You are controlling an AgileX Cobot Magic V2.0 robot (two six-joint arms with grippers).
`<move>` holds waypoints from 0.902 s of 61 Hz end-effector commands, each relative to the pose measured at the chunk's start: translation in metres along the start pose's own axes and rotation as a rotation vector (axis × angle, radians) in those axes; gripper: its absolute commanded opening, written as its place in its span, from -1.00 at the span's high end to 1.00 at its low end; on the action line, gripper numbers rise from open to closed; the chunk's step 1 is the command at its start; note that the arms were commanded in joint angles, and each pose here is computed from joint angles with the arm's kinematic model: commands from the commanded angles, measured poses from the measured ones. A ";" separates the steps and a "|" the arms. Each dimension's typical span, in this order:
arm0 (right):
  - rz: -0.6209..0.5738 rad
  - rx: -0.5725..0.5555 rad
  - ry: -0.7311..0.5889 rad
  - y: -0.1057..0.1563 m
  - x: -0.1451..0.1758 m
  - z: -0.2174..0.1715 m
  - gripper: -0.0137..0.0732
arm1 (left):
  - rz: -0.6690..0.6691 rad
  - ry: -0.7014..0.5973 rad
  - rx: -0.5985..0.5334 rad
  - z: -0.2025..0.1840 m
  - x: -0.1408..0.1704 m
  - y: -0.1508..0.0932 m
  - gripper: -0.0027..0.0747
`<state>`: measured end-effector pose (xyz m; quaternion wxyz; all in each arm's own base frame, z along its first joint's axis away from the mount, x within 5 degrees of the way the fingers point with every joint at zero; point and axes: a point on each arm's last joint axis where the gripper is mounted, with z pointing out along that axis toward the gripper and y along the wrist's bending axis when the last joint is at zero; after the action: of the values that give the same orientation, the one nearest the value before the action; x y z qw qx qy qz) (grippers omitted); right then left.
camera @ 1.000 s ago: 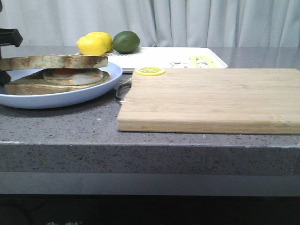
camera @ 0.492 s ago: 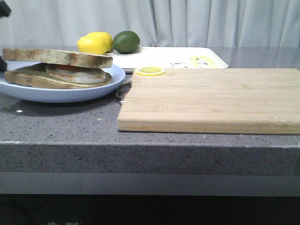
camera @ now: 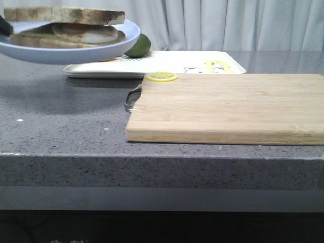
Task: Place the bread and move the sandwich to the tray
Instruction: 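Carry the plate with the left gripper over the white tray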
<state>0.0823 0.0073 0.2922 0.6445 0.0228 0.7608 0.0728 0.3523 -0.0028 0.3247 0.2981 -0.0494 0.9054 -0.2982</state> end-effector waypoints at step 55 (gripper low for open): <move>0.013 0.001 -0.092 0.001 -0.015 -0.002 0.82 | 0.000 0.013 0.168 0.130 -0.119 -0.052 0.98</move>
<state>0.0823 0.0075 0.2921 0.6437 0.0250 0.7611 0.0764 0.5308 -0.0743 0.2795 0.2434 -0.0258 0.9129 -0.3267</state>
